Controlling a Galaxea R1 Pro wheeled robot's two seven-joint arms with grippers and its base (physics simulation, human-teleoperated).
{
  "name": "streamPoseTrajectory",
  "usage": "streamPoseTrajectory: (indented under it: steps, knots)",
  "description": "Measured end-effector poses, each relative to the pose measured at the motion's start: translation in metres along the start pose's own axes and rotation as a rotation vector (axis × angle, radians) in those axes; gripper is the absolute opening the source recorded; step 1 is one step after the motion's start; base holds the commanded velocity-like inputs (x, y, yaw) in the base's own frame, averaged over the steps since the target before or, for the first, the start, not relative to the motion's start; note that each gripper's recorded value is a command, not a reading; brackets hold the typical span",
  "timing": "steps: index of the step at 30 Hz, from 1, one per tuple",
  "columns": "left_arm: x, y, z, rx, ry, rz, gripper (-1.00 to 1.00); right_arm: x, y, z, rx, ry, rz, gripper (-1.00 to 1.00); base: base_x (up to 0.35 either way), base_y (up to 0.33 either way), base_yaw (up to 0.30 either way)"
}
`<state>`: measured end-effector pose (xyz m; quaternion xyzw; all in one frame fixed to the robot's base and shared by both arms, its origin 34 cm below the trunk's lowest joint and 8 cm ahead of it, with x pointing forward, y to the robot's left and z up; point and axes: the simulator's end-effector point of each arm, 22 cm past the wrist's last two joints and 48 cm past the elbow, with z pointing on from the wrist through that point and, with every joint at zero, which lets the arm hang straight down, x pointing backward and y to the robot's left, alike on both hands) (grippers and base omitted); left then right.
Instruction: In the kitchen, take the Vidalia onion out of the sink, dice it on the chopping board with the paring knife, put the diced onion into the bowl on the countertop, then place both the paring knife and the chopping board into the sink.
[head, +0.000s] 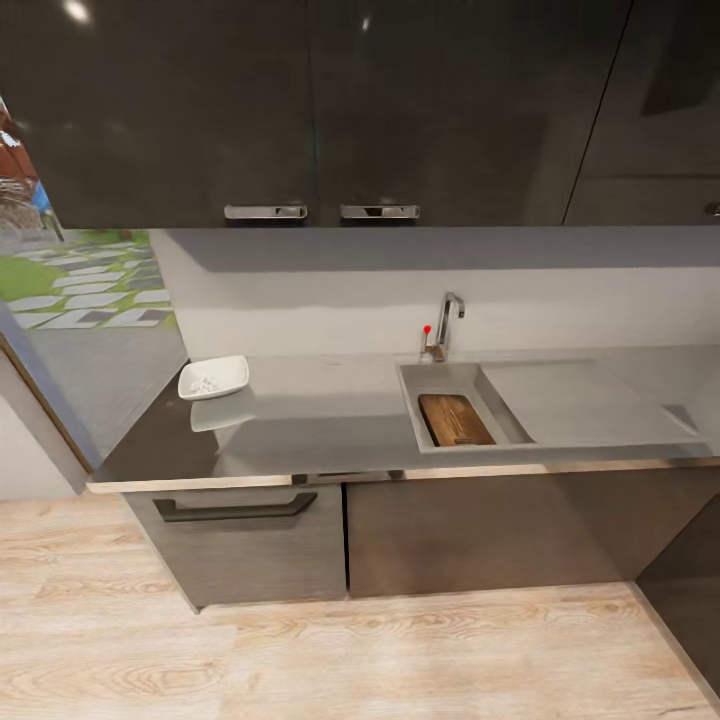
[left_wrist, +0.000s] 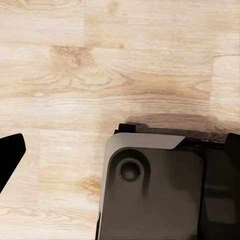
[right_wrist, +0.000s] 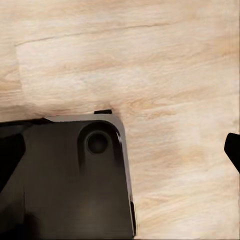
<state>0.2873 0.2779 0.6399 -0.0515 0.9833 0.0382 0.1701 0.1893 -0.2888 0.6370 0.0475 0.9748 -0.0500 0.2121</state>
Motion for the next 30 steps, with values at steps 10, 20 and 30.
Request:
streamPoseTrajectory:
  steps: [10, 20, 30]
  knots:
    - [0.146, 0.022, -0.025, -0.052, 0.316, 0.034, 1.00, 0.021, -0.028, -0.002, 0.106, 0.087, 0.155, 1.00, 0.000, 0.000, 0.000]
    - [0.198, 0.042, -0.046, -0.079, 0.432, 0.057, 1.00, 0.015, -0.012, 0.000, 0.075, 0.075, 0.172, 1.00, 0.000, 0.000, 0.000]
    - [0.199, 0.042, -0.047, -0.079, 0.435, 0.057, 1.00, 0.016, -0.011, 0.000, 0.074, 0.074, 0.172, 1.00, 0.000, 0.000, 0.000]
